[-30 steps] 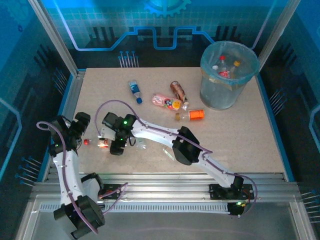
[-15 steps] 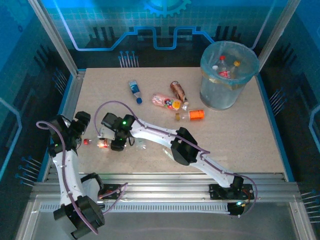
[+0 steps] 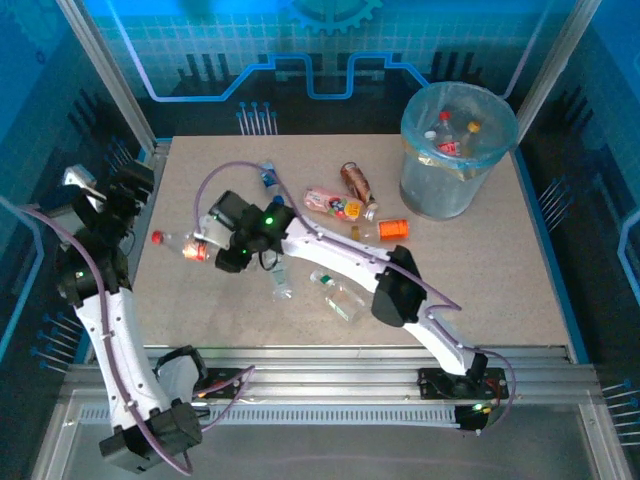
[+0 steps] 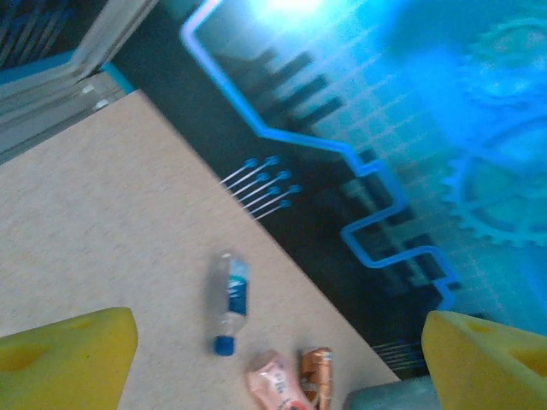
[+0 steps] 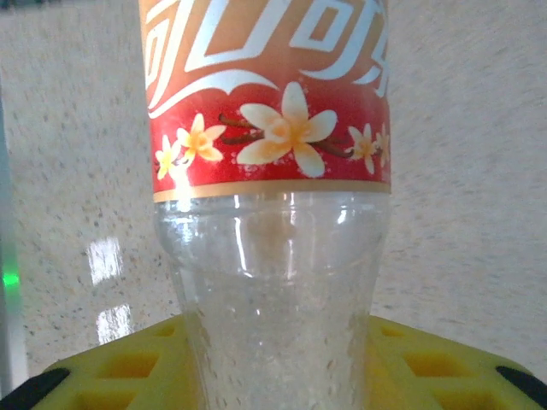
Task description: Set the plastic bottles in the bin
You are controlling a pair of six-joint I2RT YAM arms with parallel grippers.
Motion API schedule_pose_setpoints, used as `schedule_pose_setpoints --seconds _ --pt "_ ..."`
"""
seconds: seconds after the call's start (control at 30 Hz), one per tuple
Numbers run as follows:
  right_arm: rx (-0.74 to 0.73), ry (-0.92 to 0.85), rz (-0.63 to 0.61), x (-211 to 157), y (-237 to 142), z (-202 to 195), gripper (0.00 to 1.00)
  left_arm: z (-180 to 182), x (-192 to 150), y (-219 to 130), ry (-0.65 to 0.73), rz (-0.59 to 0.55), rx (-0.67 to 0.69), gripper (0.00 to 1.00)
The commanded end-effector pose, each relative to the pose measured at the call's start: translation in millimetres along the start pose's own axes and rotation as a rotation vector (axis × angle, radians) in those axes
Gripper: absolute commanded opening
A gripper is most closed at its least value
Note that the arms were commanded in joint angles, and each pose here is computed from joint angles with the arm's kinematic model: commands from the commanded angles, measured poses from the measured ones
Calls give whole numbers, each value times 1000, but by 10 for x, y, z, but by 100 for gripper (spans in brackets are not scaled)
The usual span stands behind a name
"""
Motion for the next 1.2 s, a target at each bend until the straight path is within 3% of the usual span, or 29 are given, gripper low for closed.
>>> schedule_pose_setpoints --seconds 0.0,0.23,0.7,0.97,1.17 --pt "-50 70 -101 126 -426 -129 43 -340 12 -123 95 53 -81 87" --pt "-209 181 -172 -156 -1042 -404 42 -813 -173 -179 254 193 -214 85" --pt "-510 491 -342 -1341 -2327 -861 40 -1354 -1112 427 405 572 -418 82" --pt "-836 533 -555 -1517 -3154 -1383 39 -1823 -1721 645 469 720 -550 83" --pt "-1052 621 -654 -1663 -3547 -2022 39 -1840 -1940 728 487 760 -559 83"
Point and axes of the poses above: each hand's point on the last joint's axis, 136 mm out from that joint toward the fingers, its own y axis out along the fingers, its own z axis along the line the jaws close on, x = y × z, the point moved 10 cm from there along -y, back along the fingers, and after that the axes turned 1 degree about y, right-handed, at the moved point
